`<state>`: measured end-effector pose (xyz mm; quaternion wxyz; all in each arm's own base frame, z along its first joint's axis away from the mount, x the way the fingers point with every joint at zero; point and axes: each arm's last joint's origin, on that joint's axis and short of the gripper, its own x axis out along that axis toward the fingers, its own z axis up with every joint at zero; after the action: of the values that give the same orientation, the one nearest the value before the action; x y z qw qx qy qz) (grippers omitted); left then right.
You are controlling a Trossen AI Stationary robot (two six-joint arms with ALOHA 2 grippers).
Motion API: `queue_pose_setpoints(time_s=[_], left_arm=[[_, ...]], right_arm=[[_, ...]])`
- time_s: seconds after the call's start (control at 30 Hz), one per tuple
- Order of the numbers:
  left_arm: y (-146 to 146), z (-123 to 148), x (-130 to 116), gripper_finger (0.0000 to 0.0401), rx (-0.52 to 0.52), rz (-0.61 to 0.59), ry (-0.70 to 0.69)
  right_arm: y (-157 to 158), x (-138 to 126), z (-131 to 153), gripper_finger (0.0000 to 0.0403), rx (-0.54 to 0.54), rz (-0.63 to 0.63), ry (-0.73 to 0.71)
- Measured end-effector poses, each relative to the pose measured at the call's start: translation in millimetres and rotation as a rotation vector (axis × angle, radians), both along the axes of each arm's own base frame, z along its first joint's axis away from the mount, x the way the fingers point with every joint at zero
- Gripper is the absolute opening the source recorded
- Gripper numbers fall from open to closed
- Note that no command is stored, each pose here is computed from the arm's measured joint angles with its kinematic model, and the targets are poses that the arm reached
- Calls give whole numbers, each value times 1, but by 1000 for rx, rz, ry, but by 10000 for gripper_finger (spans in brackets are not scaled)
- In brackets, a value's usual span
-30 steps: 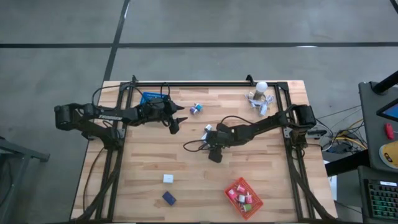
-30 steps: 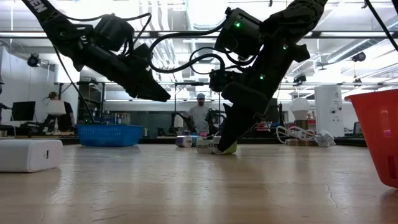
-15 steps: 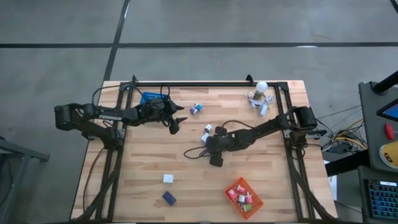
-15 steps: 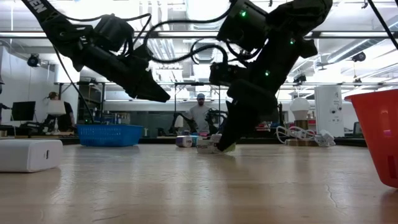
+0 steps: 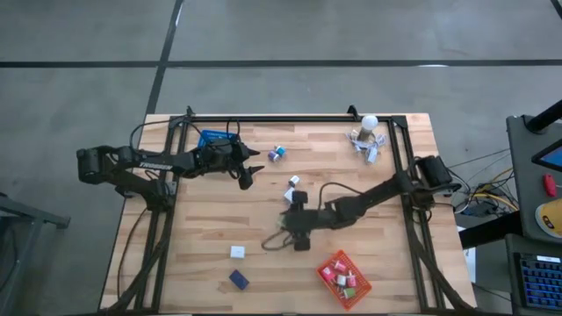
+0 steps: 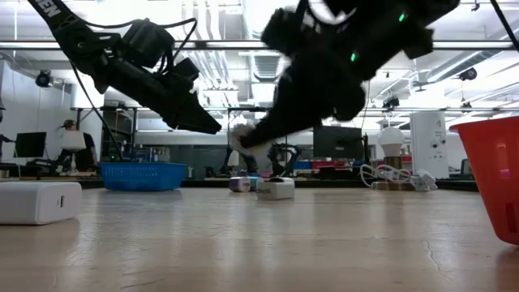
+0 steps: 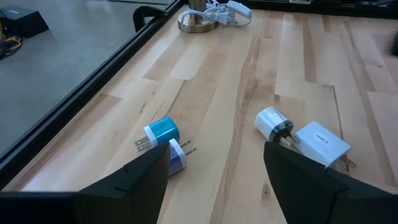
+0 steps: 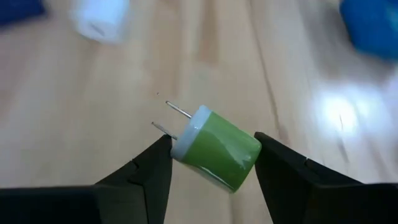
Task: Pick & Place Office items
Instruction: Put the green charger adapter into the orange bin
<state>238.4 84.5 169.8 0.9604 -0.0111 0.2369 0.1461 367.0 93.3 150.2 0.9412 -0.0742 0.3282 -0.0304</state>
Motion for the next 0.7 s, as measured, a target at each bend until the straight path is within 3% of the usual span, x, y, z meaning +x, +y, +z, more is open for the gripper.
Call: queue_pose_setpoints(time_s=[0.3, 0.7], left_arm=[[0, -1, 0, 259, -5, 2, 1], [0, -1, 0, 259, -12, 6, -1]], right_arm=[[49, -6, 16, 187, -115, 231, -173], [90, -56, 33, 187, -127, 166, -110]])
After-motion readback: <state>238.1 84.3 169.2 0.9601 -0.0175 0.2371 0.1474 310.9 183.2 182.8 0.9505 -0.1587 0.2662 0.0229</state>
